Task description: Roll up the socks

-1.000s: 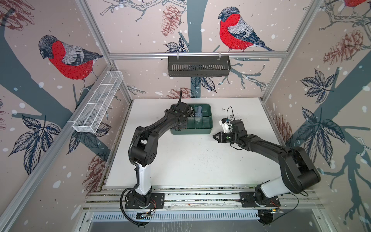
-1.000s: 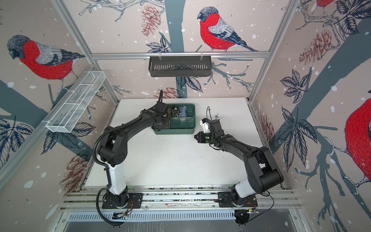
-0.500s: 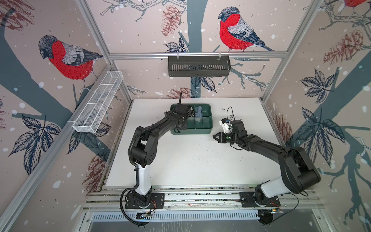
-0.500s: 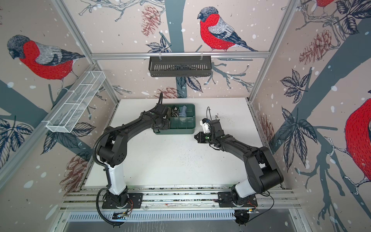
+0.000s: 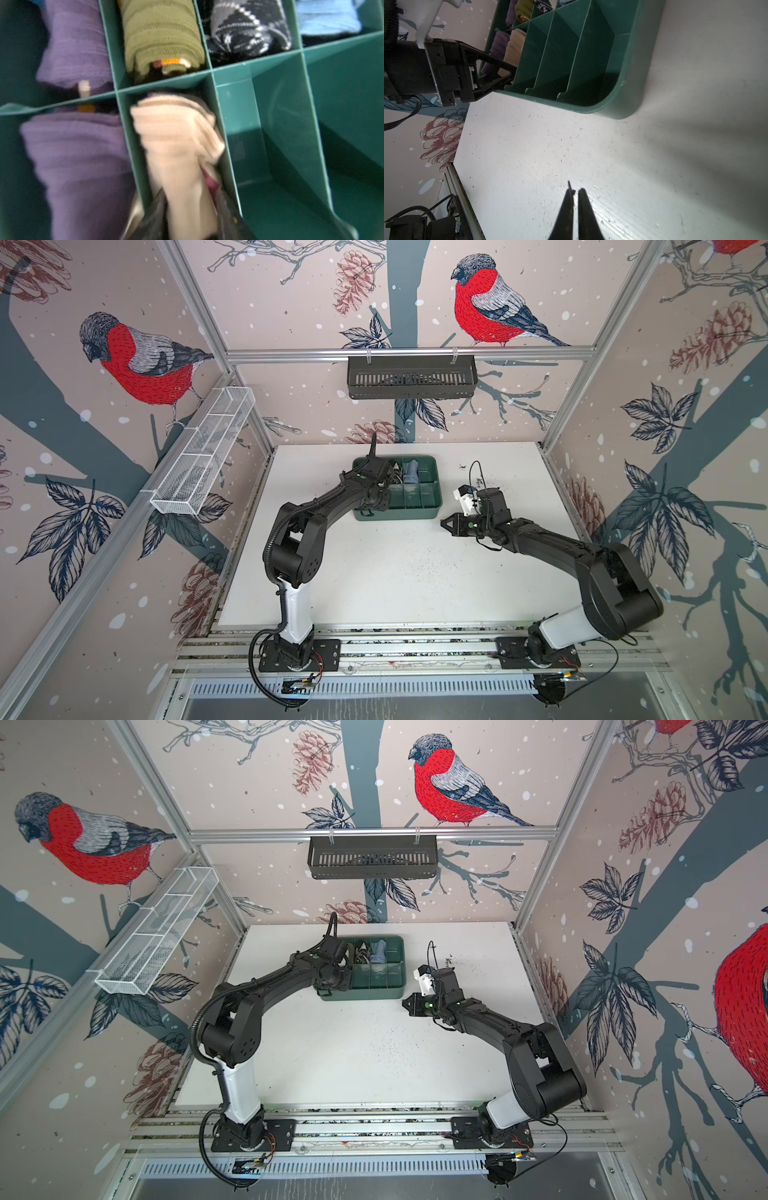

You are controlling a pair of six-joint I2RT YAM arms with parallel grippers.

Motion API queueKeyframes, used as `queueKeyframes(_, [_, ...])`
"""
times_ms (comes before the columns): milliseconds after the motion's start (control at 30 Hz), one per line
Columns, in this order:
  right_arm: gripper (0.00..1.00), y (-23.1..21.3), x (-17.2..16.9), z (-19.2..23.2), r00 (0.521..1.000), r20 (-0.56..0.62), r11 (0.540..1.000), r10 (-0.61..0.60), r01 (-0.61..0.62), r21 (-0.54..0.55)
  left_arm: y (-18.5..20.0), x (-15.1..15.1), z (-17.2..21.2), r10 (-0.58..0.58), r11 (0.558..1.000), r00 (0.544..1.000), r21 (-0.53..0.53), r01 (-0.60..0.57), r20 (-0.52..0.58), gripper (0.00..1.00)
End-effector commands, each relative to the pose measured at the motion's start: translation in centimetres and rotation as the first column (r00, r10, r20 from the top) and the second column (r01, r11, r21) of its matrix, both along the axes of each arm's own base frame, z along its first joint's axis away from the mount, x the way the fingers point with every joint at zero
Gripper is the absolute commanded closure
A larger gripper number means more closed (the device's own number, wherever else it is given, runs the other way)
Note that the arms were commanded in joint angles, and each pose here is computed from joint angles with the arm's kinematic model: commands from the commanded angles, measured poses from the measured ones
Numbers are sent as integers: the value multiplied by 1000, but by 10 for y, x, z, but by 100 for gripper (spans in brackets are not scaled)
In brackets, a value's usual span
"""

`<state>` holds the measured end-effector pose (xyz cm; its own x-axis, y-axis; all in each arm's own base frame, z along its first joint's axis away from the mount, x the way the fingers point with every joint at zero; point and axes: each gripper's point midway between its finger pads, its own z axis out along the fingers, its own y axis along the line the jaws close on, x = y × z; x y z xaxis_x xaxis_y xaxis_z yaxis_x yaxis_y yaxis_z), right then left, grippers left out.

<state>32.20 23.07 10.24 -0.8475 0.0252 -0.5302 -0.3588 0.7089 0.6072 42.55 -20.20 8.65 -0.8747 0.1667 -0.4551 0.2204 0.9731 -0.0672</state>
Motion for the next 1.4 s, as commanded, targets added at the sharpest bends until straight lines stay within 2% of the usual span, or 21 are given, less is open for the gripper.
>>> queueKeyframes(0, [90,2,2,2,1000,6,1000,-6,6,5,-2,-1,22,-13,1000,1000,-19,13,25,58])
queueKeyframes(200, [90,3,3,4,1000,9,1000,-3,3,4,-2,13,55,-5,1000,995,-15,6,103,55])
queueKeyframes(233, [90,3,3,4,1000,9,1000,-4,4,3,-2,16,56,-5,1000,994,-11,6,106,58])
queueKeyframes(367, [90,3,3,4,1000,8,1000,-5,5,1,-5,24,50,-20,1000,996,17,19,84,79])
queueKeyframes(500, [90,3,4,4,1000,10,1000,-5,5,-1,-4,28,35,-26,998,999,57,23,40,86])
queueKeyframes(1133, [90,5,7,-2,1000,-5,1000,-2,2,-5,-13,30,-4,-54,996,998,68,57,-42,88])
queueKeyframes(1367, [90,5,8,-3,1000,-7,1000,-1,1,-5,-14,41,-7,-33,997,999,67,34,-5,88])
